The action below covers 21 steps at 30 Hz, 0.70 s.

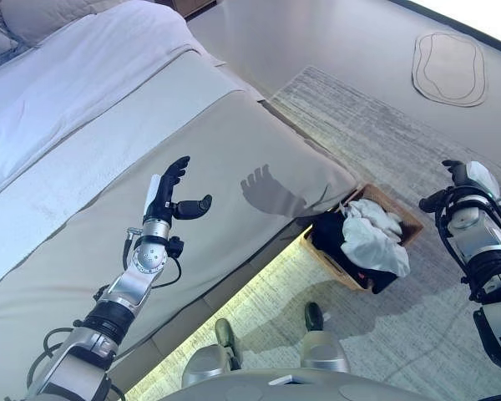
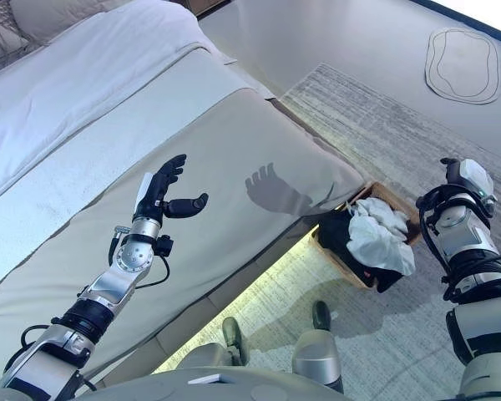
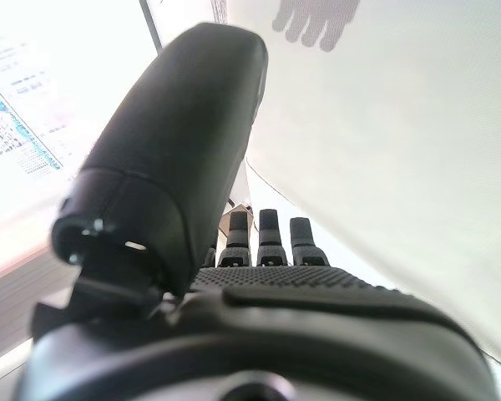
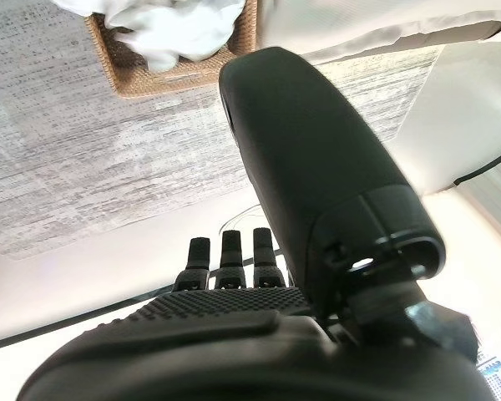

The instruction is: Pick up the clothes from the bed and place them into the basket

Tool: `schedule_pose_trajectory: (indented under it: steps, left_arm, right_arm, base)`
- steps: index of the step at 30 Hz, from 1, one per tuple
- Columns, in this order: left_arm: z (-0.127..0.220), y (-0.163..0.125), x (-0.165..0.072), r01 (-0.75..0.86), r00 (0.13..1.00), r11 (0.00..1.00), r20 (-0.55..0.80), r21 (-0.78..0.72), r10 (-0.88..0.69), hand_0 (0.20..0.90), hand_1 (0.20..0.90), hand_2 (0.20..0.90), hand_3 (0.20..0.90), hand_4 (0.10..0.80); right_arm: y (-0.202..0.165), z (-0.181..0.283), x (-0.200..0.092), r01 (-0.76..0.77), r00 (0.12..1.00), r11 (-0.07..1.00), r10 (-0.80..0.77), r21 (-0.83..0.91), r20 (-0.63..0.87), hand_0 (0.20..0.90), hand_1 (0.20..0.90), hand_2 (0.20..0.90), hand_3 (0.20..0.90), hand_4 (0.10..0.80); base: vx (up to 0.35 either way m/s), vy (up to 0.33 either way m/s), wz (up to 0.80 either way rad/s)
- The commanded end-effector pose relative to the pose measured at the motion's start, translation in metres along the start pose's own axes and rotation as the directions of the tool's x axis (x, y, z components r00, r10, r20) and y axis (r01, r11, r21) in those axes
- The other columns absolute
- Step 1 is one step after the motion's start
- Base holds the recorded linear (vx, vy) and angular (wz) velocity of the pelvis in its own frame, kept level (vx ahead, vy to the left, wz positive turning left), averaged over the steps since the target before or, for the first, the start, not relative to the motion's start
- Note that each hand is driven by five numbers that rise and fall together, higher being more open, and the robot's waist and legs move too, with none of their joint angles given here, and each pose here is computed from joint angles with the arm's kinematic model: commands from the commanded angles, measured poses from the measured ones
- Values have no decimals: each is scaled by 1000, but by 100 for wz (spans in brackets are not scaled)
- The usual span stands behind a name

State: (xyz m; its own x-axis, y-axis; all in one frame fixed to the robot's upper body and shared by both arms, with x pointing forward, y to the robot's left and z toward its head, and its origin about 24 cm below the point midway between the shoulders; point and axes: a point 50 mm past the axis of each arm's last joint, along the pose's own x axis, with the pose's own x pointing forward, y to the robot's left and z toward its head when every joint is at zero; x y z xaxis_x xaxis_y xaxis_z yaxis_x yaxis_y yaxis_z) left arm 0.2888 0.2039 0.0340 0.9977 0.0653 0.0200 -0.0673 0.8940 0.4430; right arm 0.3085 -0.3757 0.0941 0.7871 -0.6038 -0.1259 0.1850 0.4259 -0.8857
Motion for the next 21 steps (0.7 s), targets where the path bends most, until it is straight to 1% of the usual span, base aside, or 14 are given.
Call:
schedule_pose_trajectory:
  steps: [1,5,10,14,16,21]
  left_arm:
    - [29,9,13,-31,987,1000,156,-3,31,900,900,900,900,800]
    - [26,10,12,-41,989,999,145,2,40,900,900,900,900,800]
    - [18,8,10,-45,993,999,110,5,44,900,900,900,900,800]
    - [10,7,5,-44,996,999,80,9,43,900,900,900,900,800]
    - [5,4,3,-41,998,999,54,6,41,900,900,900,900,800]
    - [-8,0,-8,-24,1000,1000,10,14,24,900,900,900,900,800]
  right_arm:
    - [-23,27,6,116,989,993,-113,-25,91,900,900,900,900,800]
    - [-19,28,5,104,990,995,-104,-2,98,900,900,900,900,800]
    - [-14,37,2,86,988,993,-95,83,119,900,900,900,900,800]
    - [-3,54,-2,67,982,986,-93,153,166,900,900,900,900,800]
    - [10,69,-9,49,973,983,-86,176,214,900,900,900,900,800]
    - [37,76,-25,14,963,970,-79,244,256,900,900,900,900,800]
  base:
    - [0,0,0]
    - [0,0,0]
    - [0,0,0]
    - [0,0,0]
    - [-6,0,8]
    - [30,5,20]
